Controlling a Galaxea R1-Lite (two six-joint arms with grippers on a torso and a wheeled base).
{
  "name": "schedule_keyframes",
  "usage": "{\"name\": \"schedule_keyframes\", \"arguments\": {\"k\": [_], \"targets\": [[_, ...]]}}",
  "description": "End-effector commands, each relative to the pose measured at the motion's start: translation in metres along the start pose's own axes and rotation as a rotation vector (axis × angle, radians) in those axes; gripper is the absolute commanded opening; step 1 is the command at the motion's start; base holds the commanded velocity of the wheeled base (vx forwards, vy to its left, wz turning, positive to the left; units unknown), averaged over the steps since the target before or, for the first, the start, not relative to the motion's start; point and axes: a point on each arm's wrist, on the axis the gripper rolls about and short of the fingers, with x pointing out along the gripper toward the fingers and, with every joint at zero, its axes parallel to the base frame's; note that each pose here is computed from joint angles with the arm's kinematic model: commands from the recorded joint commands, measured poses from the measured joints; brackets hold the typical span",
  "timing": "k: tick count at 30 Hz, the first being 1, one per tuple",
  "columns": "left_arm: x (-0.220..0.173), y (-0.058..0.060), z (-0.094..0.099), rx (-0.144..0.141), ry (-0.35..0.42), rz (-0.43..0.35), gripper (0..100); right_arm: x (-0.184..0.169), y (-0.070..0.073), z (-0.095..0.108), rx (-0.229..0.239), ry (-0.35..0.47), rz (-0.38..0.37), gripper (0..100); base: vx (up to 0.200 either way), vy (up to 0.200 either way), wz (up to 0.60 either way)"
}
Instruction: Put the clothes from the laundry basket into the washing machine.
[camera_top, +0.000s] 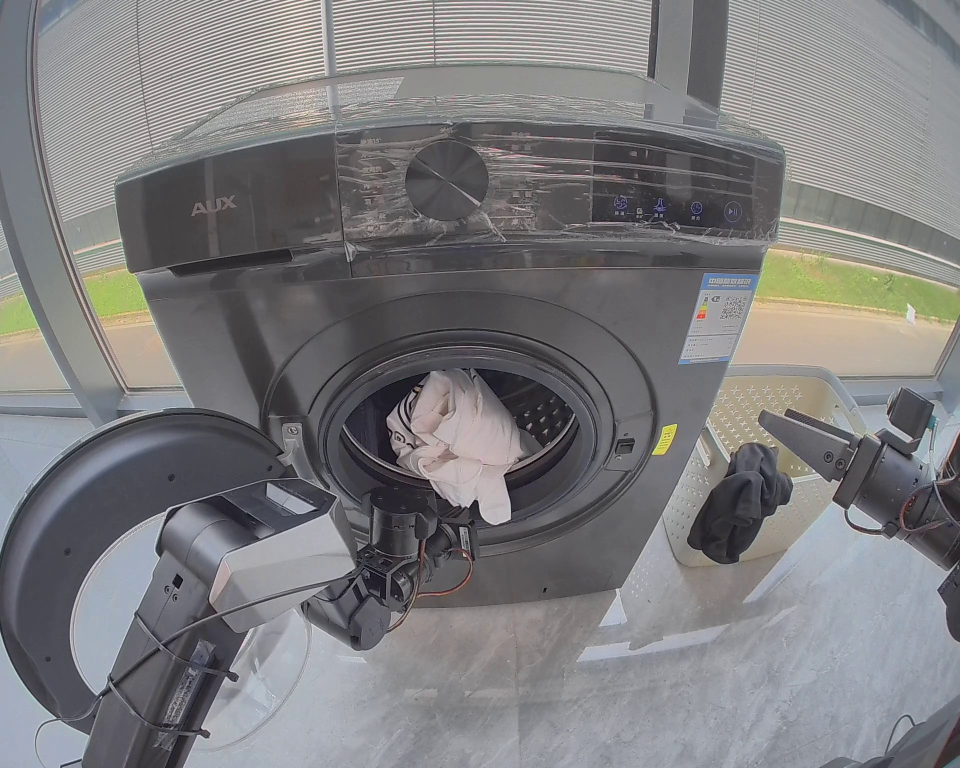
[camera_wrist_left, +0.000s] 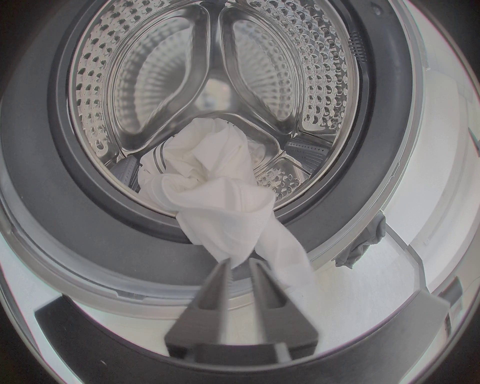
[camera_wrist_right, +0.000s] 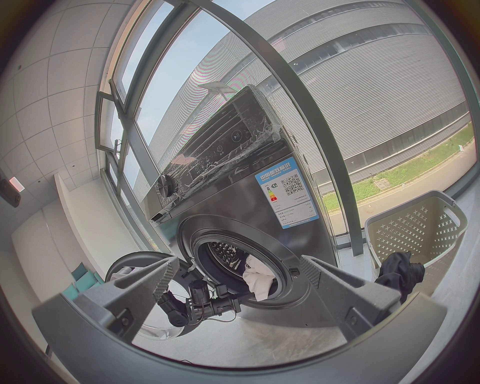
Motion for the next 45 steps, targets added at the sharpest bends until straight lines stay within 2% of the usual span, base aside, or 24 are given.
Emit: {"name": "schedule_keyframes", "arguments": {"k": [1, 5, 8, 10, 12, 17, 20, 21, 25, 29, 30, 31, 32, 34, 35, 36, 37, 38, 42, 44, 45], "targets": [[0.008, 0.003, 0.004, -0.005, -0.032, 0.002, 0, 0.0, 0.0, 0.0, 0.001, 0.001, 0.0, 100, 0.0, 0.0, 0.0], [0.021, 0.005, 0.026, -0.016, -0.127, -0.007, 0, 0.0, 0.0, -0.001, 0.001, 0.002, -0.001, 100, 0.0, 0.0, 0.0], [0.033, 0.003, 0.052, -0.028, -0.226, -0.026, 0, 0.0, 0.0, -0.001, 0.001, 0.002, -0.001, 100, 0.0, 0.0, 0.0], [0.039, 0.005, 0.061, -0.031, -0.254, -0.026, 0, 0.0, 0.0, -0.001, 0.002, 0.004, -0.001, 100, 0.0, 0.0, 0.0], [0.042, 0.005, 0.066, -0.032, -0.266, -0.024, 0, 0.0, 0.0, -0.001, 0.002, 0.004, -0.001, 100, 0.0, 0.0, 0.0], [0.044, 0.011, 0.069, -0.036, -0.233, -0.009, 0, -0.001, 0.0, -0.001, 0.001, 0.001, -0.003, 100, 0.0, 0.0, 0.0], [0.043, 0.011, 0.07, -0.049, -0.229, -0.032, 0, -0.001, 0.0, 0.0, 0.0, -0.001, -0.004, 100, 0.0, 0.0, 0.0], [0.043, 0.01, 0.071, -0.054, -0.231, -0.038, 100, -0.001, 0.0, 0.0, 0.0, -0.001, -0.004, 100, 0.0, 0.0, 0.0], [0.042, 0.008, 0.076, -0.058, -0.242, -0.042, 100, -0.002, 0.0, 0.0, 0.0, -0.002, -0.004, 100, 0.0, 0.0, 0.0], [0.024, 0.0, 0.107, -0.075, -0.281, -0.057, 100, -0.002, 0.0, 0.0, 0.0, -0.003, -0.005, 100, 0.0, 0.0, 0.0], [0.023, 0.0, 0.108, -0.077, -0.28, -0.057, 100, -0.002, 0.0, 0.0, 0.0, -0.003, -0.005, 100, 0.0, 0.0, 0.0], [0.01, -0.003, 0.12, -0.104, -0.281, -0.063, 100, -0.002, 0.0, 0.0, -0.001, -0.004, -0.005, 100, 0.0, 0.0, 0.0], [-0.002, -0.005, 0.123, -0.128, -0.263, -0.063, 100, -0.002, 0.0, 0.001, -0.002, -0.005, -0.004, 100, 0.0, 0.0, 0.0], [-0.012, -0.006, 0.123, -0.141, -0.236, -0.056, 100, -0.002, 0.0, 0.001, -0.002, -0.005, -0.004, 100, 0.0, 0.0, 0.0], [-0.037, -0.005, 0.116, -0.146, -0.172, -0.039, 100, -0.002, 0.0, 0.001, -0.003, -0.008, -0.003, 100, 0.0, 0.0, 0.0], [-0.041, -0.005, 0.114, -0.145, -0.158, -0.038, 100, -0.002, 0.0, 0.001, -0.003, -0.008, -0.003, 100, 0.0, 0.0, 0.0], [-0.064, -0.004, 0.104, -0.146, -0.096, -0.023, 100, -0.002, 0.001, 0.001, -0.004, -0.009, -0.002, 100, 0.0, 0.0, 0.0], [-0.08, -0.004, 0.099, -0.145, -0.066, -0.016, 100, -0.002, 0.001, 0.002, -0.004, -0.009, 0.0, 100, 0.0, 0.0, 0.0], [-0.139, -0.007, 0.084, -0.131, -0.035, -0.027, 100, -0.003, 0.002, 0.004, -0.009, -0.018, 0.005, 100, 0.0, 0.0, 0.0], [-0.16, -0.011, 0.081, -0.123, -0.039, -0.046, 100, -0.003, 0.003, 0.004, -0.011, -0.02, 0.01, 100, 0.0, 0.0, 0.0], [-0.187, -0.017, 0.077, -0.115, -0.035, -0.066, 100, -0.003, 0.004, 0.004, -0.012, -0.021, 0.012, 100, 0.0, 0.0, 0.0]]}}
